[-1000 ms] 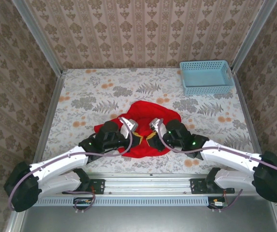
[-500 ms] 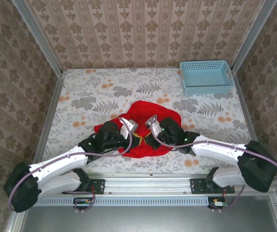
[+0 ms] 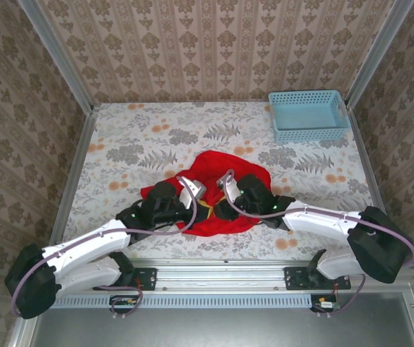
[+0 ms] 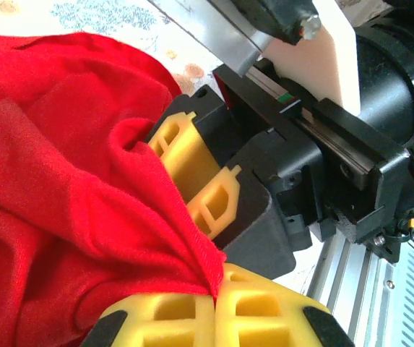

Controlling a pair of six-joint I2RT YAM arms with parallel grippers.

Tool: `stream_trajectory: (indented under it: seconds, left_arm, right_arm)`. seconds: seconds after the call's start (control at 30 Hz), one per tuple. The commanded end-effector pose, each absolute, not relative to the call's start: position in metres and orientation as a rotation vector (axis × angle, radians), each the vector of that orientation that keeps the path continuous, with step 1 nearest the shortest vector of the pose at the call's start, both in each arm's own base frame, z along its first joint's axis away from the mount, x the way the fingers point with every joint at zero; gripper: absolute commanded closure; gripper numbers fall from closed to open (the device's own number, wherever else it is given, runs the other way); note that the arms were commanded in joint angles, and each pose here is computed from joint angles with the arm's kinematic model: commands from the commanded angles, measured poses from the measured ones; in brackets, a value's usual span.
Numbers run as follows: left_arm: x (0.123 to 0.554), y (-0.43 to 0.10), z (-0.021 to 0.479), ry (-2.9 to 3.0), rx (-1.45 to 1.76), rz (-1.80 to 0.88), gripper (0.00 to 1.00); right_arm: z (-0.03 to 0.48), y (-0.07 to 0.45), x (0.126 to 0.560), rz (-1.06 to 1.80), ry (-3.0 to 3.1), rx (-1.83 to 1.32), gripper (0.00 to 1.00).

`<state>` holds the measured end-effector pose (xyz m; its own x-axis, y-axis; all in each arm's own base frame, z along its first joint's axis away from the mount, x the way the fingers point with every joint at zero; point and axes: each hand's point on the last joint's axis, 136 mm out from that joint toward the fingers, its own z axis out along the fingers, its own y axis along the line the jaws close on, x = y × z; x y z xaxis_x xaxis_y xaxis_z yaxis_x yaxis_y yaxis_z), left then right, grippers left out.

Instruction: Fold the inside-out t-shirt

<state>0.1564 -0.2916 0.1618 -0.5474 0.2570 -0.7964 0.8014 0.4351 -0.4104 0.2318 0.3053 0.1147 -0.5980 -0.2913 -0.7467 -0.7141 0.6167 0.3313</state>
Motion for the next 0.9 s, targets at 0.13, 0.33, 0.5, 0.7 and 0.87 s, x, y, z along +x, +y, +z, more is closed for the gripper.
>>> stream_trajectory:
  seconds: [0.13,0.33,0.5,0.7,0.87]
  left_arm:
    - [0.159,-0.295,0.173,1.982,0.899,-1.08,1.0]
    - [0.162,-0.292,0.173,1.987,0.88,-1.06,1.0]
    - [0.174,-0.275,0.165,2.027,0.795,-0.934,0.92]
    - [0.193,-0.252,0.147,2.1,0.663,-0.799,0.9]
    - [0.2,-0.245,0.142,2.118,0.607,-0.78,0.78]
  right_arm:
    - [0.121,0.33,0.215,0.831,2.05,-0.946,0.58]
    - [0.12,0.334,0.241,0.726,2.071,-0.836,0.93]
    - [0.109,0.299,0.264,0.499,2.14,-0.667,1.0]
    - [0.131,0.285,0.249,0.624,2.065,-0.588,1.0]
    - [0.128,0.279,0.243,0.652,2.077,-0.551,1.0]
